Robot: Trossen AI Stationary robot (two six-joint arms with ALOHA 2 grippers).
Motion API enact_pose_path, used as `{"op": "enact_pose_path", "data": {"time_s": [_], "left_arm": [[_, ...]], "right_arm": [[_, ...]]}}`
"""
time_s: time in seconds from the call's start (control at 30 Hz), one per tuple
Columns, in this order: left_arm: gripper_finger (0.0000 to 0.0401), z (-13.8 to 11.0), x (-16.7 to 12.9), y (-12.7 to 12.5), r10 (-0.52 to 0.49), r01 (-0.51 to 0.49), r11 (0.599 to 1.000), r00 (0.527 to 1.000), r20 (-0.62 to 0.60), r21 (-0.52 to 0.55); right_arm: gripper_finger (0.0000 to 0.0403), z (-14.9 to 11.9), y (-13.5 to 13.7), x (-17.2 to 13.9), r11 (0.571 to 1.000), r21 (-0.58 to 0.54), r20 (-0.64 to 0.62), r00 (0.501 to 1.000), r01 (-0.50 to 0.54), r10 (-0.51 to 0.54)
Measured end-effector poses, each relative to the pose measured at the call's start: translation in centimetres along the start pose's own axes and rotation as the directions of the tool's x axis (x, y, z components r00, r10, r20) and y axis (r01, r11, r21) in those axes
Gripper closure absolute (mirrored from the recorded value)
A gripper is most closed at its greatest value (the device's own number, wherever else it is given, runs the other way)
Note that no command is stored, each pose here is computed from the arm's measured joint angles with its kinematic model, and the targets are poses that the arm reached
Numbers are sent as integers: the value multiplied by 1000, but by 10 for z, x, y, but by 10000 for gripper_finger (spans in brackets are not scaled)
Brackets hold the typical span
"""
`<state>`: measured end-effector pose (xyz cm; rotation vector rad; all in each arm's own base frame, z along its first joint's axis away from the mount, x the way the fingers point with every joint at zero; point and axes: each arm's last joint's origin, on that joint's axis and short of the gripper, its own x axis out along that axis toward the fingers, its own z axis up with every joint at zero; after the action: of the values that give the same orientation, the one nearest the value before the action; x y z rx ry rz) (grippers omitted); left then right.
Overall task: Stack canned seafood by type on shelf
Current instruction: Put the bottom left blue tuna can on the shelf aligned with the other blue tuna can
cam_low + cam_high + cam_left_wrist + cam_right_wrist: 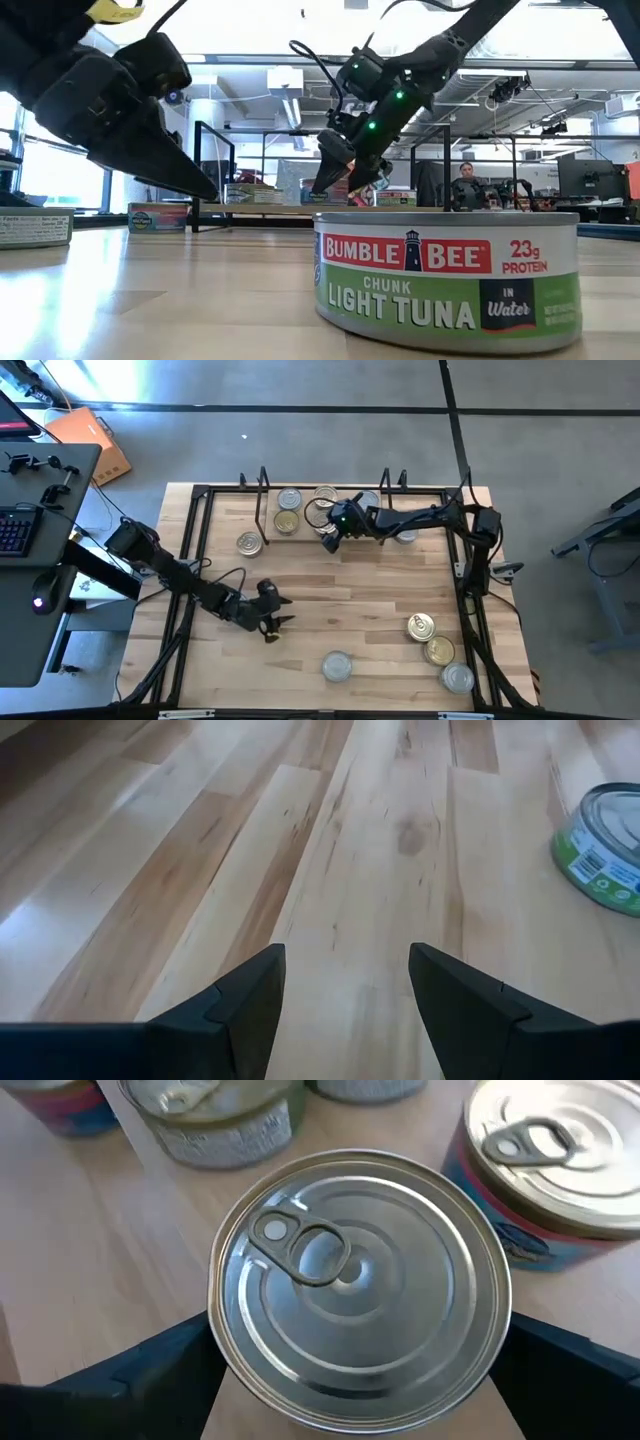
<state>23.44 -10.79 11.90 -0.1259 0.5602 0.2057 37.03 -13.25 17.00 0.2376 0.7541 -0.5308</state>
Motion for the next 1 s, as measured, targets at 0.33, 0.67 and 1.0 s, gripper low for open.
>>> {"op": "enact_pose_path", "data": {"time_s": [0.33,0.67,1.0], "left_arm": [[195,1,3,4,-4,4,1000,1000,-13,-10],[195,1,3,4,-2,2,1000,1000,-18,-7],[195,0,3,4,0,0,1000,1000,-22,-4]], "right_arm": [[4,16,1,-11,997,-77,-112,994,-9,0],[4,20,2,-12,996,-90,-104,994,-20,11],[4,17,-3,-12,995,-96,-148,989,-32,18]]}}
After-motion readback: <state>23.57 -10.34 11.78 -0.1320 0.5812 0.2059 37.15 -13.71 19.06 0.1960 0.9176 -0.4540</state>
